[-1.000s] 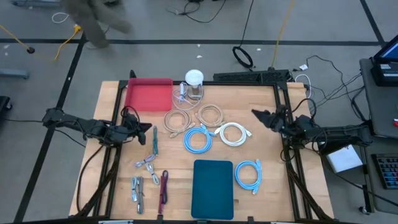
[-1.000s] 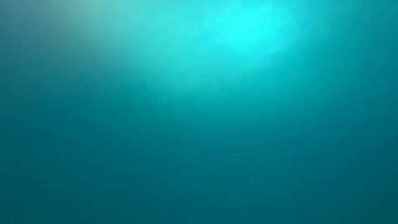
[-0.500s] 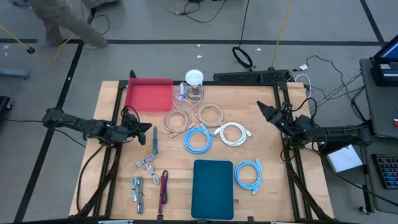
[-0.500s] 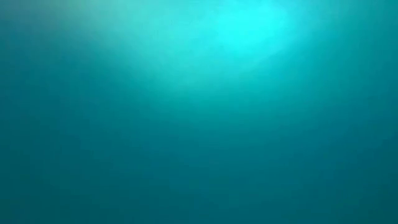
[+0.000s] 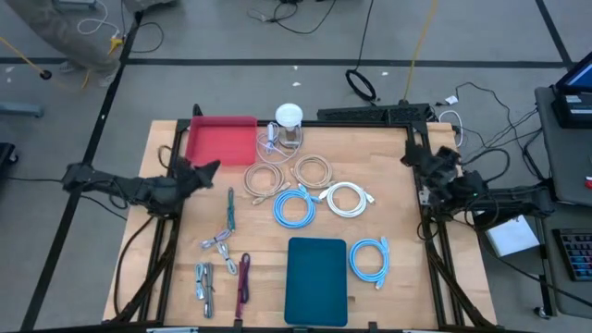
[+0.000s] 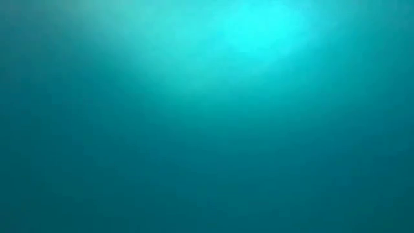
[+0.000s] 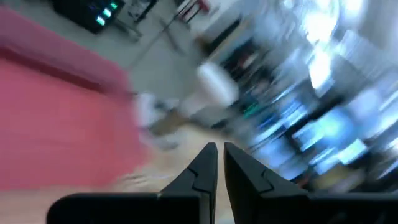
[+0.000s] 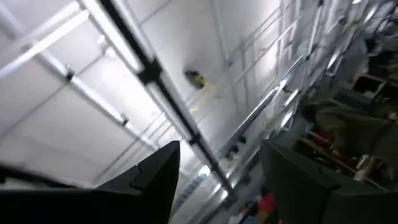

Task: Pick & Place USB Port
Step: Put the white HDMI cable into the red bin

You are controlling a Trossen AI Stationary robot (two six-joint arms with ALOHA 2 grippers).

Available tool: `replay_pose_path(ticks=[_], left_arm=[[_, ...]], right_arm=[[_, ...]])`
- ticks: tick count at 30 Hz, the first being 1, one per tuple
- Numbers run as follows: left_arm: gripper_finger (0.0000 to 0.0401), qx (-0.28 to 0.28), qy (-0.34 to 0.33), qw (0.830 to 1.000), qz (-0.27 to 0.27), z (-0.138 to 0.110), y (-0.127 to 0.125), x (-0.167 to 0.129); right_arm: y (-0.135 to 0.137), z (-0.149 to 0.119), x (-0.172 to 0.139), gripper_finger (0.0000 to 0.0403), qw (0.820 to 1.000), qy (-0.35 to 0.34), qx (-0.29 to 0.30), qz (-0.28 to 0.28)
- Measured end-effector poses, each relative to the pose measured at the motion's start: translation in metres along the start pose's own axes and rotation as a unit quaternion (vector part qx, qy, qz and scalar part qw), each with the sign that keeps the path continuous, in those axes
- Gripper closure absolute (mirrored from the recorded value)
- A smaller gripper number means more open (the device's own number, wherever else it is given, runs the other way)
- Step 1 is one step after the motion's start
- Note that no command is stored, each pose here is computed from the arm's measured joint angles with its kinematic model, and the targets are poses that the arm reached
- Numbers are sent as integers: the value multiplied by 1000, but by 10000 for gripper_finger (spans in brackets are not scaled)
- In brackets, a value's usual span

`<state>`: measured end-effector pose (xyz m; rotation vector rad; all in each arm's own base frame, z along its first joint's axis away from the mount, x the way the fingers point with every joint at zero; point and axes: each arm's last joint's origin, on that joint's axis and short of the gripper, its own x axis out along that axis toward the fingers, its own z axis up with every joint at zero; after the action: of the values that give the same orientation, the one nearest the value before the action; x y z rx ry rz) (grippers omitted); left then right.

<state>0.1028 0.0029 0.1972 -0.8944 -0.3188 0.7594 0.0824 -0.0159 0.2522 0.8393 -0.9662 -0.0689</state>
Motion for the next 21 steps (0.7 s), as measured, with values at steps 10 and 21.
replay_pose_path(ticks=[10,21], left_arm=[[370,-89,43,926,-365,34,-48,-13],[370,-107,100,888,-435,34,-52,-17]], right_arm=[[72,-14,114,188,970,196,-76,120],[11,-118,154,193,691,624,-326,-166]])
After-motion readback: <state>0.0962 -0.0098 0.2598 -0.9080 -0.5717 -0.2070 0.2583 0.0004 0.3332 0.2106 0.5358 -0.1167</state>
